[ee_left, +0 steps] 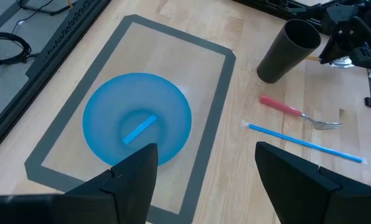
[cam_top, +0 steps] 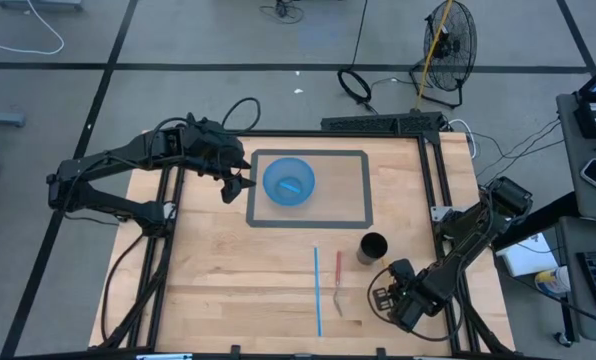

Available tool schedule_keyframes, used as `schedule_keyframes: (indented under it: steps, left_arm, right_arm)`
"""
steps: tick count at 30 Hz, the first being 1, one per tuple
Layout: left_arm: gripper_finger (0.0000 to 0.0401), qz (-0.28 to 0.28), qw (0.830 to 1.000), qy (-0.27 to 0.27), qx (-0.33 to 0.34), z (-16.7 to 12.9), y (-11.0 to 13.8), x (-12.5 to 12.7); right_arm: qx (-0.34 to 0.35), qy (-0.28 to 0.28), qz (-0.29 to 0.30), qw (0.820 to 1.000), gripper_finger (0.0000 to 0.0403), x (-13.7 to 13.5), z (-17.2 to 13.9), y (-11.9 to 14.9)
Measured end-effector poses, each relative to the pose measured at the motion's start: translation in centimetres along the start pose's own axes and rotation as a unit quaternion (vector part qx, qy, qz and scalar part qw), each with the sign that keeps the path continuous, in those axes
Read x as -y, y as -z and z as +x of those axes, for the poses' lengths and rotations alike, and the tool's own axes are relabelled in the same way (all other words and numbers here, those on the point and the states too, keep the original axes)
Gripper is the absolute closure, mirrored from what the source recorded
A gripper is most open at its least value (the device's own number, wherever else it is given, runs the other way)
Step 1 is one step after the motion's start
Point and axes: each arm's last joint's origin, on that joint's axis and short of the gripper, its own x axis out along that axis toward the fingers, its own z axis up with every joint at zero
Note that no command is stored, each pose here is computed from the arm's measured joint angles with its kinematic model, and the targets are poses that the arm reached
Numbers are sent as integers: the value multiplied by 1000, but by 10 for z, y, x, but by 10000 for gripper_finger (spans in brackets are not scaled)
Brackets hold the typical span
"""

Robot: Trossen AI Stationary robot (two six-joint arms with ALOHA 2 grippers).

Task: Pick & Place Utensil
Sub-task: Put the yellow spoon into the bowl

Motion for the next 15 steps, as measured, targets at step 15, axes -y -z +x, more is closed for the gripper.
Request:
schedule_keyframes:
  steps: [15]
  left_arm:
    - [128,6,1000,3,23,0,-5,1]
  right_arm:
    - [20,-20,-1,1000,380,11,-25,-12]
